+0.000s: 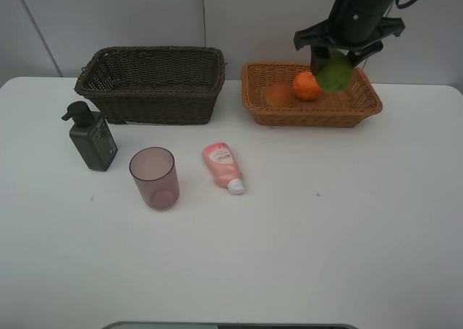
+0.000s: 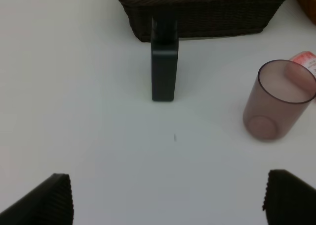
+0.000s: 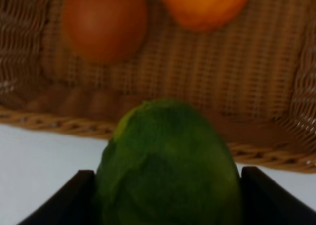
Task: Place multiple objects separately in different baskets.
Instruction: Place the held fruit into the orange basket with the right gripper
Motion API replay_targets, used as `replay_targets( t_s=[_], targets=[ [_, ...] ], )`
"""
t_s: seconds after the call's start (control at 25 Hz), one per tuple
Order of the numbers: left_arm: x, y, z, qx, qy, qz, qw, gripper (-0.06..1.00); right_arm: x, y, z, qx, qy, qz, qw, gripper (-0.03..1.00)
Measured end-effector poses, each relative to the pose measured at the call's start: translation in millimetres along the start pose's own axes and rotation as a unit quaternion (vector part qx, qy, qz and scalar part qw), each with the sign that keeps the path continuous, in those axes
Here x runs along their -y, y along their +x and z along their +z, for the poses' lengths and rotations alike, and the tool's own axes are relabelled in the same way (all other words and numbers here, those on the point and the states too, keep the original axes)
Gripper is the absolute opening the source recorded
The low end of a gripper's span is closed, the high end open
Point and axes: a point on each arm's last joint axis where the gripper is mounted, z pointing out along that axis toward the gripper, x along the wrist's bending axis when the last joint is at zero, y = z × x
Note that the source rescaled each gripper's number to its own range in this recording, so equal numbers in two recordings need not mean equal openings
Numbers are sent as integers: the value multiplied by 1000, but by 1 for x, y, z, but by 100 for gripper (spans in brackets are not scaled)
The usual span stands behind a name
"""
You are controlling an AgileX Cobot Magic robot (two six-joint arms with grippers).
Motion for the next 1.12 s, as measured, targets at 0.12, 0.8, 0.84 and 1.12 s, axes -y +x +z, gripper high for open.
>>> replay_targets(
  t_s=[0.12, 0.8, 0.84, 1.12],
  targets=[
    [0, 0, 0, 0, 0, 0, 1000, 99, -8, -14, 15, 2, -23, 15, 1000, 1],
    [0, 0, 0, 0, 0, 0, 1000, 99, -14, -23, 90, -8, -56, 25, 998, 1],
    [0, 0, 0, 0, 0, 0, 1000, 99, -14, -23, 90, -8, -58, 25, 998, 1],
    [0, 0, 0, 0, 0, 0, 1000, 99, -14, -23, 91, -7, -57, 24, 998, 57]
  ],
)
